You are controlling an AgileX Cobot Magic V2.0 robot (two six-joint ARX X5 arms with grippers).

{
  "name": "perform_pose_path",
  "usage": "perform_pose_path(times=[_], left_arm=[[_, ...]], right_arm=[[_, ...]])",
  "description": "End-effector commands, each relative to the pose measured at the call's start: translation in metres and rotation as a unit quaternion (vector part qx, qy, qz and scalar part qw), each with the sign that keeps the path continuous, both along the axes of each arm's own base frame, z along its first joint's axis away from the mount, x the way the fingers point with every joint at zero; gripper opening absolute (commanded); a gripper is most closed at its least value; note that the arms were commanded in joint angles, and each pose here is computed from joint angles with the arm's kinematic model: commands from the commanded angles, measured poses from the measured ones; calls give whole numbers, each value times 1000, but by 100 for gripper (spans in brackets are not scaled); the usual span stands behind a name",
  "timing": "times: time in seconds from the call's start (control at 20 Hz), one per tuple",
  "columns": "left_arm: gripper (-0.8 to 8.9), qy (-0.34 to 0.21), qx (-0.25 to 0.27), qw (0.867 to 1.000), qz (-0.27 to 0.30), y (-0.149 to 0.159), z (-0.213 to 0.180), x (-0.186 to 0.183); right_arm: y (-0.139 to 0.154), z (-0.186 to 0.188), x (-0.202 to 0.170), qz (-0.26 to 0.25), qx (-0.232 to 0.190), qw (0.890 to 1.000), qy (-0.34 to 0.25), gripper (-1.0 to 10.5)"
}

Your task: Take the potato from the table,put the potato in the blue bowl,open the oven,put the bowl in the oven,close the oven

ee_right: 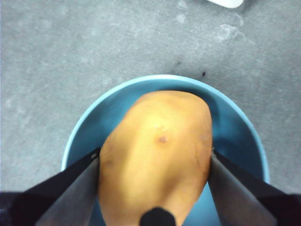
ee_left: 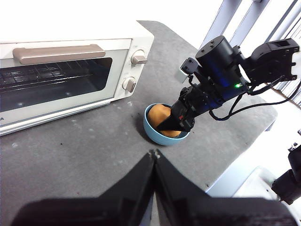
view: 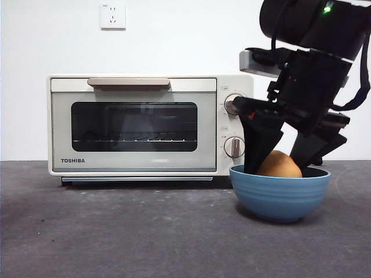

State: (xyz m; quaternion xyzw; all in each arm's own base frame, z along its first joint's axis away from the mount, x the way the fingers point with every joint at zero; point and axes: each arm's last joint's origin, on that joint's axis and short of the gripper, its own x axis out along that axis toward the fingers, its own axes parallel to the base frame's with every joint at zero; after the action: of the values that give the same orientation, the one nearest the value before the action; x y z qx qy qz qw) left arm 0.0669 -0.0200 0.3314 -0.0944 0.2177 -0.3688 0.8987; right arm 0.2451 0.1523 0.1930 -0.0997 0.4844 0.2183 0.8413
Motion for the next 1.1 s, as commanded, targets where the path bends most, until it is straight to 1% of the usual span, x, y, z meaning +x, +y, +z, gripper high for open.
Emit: perform_pose_path(times=[0.05, 0.15, 0.25, 0.4, 0.5, 0.6, 0.8, 0.95, 1.1], left_arm=[[-8, -3, 4, 1000, -2, 0, 0, 0], [-8, 1, 4, 1000, -2, 0, -1, -1], [-8, 2, 4, 1000, -2, 0, -1, -1], [-8, 1, 5, 1000, -2, 0, -1, -1], [-8, 1, 5, 1000, -2, 0, -1, -1], [-8, -2, 5, 1000, -2, 0, -1, -1], [-8, -20, 5, 1000, -2, 0, 2, 1], [-8, -32, 4, 999, -1, 0, 5, 7], [-8, -36, 1, 999, 1, 0, 8, 29]], right_arm=[[1, -14, 1, 2, -12, 1000, 19, -12], [2, -20, 2, 2, -18, 999, 29, -3], [2, -20, 3, -1, -15, 1000, 27, 39], [3, -18, 3, -1, -11, 1000, 21, 333], [2, -17, 3, -1, -12, 1000, 22, 447], [2, -14, 2, 0, -9, 1000, 16, 476], [-3, 6, -5, -2, 4, 1000, -9, 475], [-10, 30, -17, -2, 21, 999, -35, 474], [-23, 62, -38, -9, 53, 996, -72, 474]])
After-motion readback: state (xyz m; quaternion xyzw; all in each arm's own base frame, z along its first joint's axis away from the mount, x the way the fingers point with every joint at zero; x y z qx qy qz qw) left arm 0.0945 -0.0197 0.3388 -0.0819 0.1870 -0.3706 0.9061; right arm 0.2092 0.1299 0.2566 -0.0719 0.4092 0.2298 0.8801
